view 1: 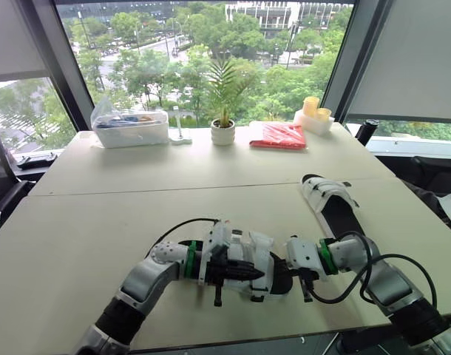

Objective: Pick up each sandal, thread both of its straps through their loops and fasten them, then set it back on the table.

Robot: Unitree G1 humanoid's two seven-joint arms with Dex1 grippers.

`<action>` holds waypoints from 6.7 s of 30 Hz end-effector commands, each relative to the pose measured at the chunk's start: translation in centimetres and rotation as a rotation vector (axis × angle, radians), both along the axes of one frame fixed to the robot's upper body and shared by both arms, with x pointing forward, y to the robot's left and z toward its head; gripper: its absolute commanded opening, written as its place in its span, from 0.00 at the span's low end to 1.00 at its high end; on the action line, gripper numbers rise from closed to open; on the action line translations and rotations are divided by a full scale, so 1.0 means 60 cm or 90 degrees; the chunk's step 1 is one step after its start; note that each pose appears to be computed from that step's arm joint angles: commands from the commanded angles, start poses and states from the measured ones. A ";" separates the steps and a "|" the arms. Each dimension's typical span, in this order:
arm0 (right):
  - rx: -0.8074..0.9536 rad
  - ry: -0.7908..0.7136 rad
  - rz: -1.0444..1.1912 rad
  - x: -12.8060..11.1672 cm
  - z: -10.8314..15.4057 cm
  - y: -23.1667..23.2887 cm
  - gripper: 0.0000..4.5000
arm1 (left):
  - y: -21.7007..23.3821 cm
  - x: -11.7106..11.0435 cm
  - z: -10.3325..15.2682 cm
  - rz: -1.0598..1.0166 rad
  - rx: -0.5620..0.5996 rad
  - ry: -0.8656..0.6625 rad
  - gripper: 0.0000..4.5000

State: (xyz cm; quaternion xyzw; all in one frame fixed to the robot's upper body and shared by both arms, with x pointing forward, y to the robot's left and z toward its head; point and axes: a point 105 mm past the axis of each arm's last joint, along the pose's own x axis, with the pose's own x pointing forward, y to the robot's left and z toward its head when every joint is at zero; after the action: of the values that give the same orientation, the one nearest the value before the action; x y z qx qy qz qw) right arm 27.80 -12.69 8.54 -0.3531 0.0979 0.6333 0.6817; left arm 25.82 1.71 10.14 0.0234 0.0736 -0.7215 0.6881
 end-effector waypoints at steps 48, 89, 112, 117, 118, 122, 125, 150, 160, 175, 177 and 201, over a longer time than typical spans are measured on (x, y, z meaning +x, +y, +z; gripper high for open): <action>-0.054 0.061 0.005 -0.008 -0.049 -0.011 0.00 | 0.039 -0.067 -0.037 0.014 0.080 0.096 0.98; -0.087 0.059 0.008 0.003 -0.034 -0.031 0.00 | 0.077 -0.054 0.054 -0.254 0.197 -0.092 0.01; -0.077 0.051 0.003 0.004 -0.034 -0.025 0.00 | -0.001 0.009 0.154 -0.220 -0.060 0.192 0.01; -0.077 0.049 0.001 0.004 -0.034 -0.025 0.00 | -0.013 0.028 0.150 -0.125 -0.103 0.278 0.01; -0.077 0.049 0.001 0.004 -0.034 -0.025 0.00 | -0.014 0.029 0.149 -0.113 -0.107 0.289 0.01; -0.075 0.049 0.000 0.004 -0.035 -0.023 0.00 | -0.013 0.035 0.135 -0.046 -0.111 0.325 0.01; -0.073 0.049 0.001 0.005 -0.035 -0.021 0.00 | -0.008 0.042 0.133 0.001 -0.120 0.338 0.01; -0.064 0.053 -0.001 0.004 -0.037 -0.018 0.00 | -0.008 0.076 0.054 0.291 -0.093 0.490 0.07; -0.062 0.052 0.001 0.007 -0.037 -0.014 0.00 | -0.004 0.083 0.050 0.325 -0.087 0.508 0.99; -0.062 0.053 0.004 0.006 -0.037 -0.012 0.00 | 0.004 0.052 0.140 0.028 0.041 -0.120 0.99; -0.062 0.053 0.004 0.006 -0.038 -0.012 0.00 | 0.011 0.043 0.122 -0.049 0.098 -0.263 0.99; -0.061 0.068 0.003 -0.009 -0.045 -0.013 0.00 | 0.007 -0.067 0.057 -0.479 -0.072 -0.844 0.99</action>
State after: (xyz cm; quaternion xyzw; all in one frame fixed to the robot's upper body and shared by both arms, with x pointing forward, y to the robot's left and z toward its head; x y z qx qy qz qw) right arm 28.24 -12.56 8.78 -0.3582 0.0970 0.6420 0.6709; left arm 22.48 2.46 12.77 0.4462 -0.3745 -0.7538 0.3042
